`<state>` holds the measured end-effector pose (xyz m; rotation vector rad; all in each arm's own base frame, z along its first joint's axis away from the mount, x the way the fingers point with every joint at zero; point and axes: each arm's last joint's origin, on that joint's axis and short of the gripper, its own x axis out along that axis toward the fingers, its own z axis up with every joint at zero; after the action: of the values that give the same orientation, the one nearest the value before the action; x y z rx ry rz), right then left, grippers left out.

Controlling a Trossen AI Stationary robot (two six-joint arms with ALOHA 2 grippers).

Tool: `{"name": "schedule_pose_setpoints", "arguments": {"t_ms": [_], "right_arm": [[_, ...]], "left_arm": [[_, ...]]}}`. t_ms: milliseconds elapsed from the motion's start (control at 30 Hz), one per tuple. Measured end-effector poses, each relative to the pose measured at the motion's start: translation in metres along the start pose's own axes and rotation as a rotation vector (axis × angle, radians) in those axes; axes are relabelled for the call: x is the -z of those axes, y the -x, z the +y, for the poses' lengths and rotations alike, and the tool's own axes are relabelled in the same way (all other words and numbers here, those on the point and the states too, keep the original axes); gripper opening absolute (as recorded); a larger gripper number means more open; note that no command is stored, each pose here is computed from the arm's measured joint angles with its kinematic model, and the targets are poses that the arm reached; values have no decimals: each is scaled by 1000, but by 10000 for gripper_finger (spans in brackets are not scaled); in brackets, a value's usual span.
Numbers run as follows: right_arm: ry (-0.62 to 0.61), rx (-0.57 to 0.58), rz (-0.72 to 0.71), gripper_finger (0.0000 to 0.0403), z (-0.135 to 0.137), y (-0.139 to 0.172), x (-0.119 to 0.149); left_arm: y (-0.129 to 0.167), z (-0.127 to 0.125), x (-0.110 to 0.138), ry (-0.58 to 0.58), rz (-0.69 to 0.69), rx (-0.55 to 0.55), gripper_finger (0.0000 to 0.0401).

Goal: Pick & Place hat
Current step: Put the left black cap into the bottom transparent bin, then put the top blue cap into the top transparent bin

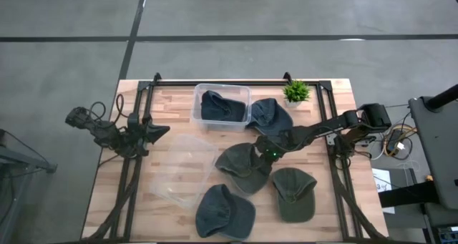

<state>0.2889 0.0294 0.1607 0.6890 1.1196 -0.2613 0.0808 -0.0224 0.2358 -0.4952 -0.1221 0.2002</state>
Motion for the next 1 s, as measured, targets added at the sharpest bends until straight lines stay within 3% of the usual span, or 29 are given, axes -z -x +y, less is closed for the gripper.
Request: {"name": "schedule_pose_setpoints", "arguments": {"t_ms": [600,867,1000], "right_arm": [[23,8,11,164,3,13,-1],[77,188,-69,172,-1,60,1],[95,237,-114,172,-10,67,-7]], "left_arm": [[0,0,0,2,1,3,3],[0,0,0,1,2,4,3],[0,0,0,1,2,4,3]]}}
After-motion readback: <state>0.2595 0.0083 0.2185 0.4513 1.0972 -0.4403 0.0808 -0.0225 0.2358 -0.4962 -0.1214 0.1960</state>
